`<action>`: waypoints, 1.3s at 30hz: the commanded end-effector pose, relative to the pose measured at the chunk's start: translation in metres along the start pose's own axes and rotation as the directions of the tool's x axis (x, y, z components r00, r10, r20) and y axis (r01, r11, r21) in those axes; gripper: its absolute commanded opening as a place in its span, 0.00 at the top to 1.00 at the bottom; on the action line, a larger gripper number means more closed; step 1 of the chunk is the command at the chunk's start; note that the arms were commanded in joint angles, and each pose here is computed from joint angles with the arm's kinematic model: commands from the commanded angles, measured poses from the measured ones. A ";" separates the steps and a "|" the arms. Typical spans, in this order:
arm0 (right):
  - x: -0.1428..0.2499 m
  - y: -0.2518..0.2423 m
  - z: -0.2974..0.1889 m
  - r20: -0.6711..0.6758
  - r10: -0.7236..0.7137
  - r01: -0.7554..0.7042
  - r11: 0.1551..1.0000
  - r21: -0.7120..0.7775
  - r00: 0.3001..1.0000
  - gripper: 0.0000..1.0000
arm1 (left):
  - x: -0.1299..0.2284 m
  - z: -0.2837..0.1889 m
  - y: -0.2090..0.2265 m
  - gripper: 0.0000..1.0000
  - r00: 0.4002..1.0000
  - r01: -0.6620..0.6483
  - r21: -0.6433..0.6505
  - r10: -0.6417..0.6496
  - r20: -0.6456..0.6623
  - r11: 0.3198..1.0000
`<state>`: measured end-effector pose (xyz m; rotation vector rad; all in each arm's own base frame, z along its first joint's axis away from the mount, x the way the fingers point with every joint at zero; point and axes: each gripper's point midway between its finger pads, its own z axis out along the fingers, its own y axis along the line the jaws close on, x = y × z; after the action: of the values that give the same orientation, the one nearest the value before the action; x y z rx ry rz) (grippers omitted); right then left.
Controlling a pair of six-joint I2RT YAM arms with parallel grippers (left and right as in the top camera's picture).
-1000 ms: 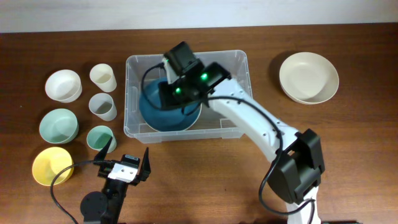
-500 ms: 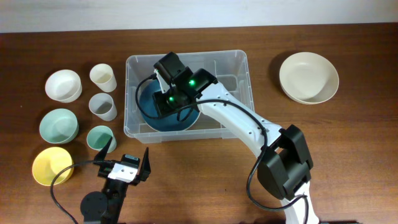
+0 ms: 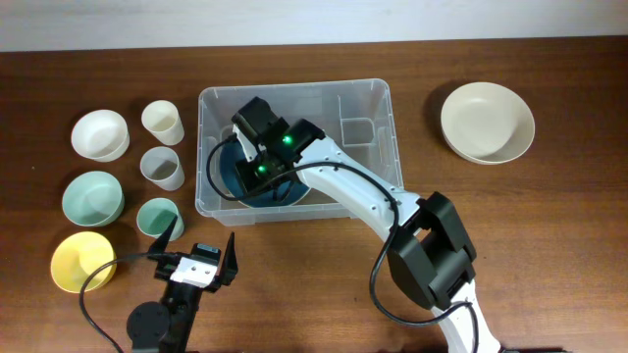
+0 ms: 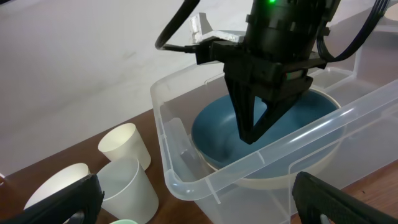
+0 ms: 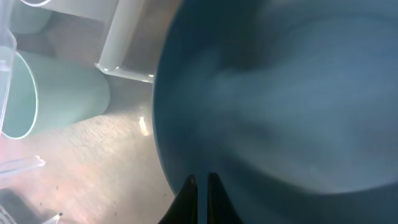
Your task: Pack container
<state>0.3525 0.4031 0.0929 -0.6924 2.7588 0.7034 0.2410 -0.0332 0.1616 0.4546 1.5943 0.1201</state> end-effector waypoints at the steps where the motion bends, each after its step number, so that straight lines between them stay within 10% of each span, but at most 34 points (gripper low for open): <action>1: 0.004 0.008 0.003 -0.017 -0.019 0.018 0.999 -0.040 1.000 0.96 | 0.001 0.000 0.000 0.01 1.000 -0.008 0.000 0.008 0.001 1.000; 39: 0.019 0.018 0.027 -0.081 -0.070 0.060 0.991 -0.119 0.994 0.96 | 0.001 0.000 0.000 0.01 1.000 -0.008 0.000 0.008 0.001 1.000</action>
<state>0.3345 0.4182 0.0755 -0.8145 2.7792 0.8363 0.2410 -0.0332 0.1615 0.4547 1.5947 0.1201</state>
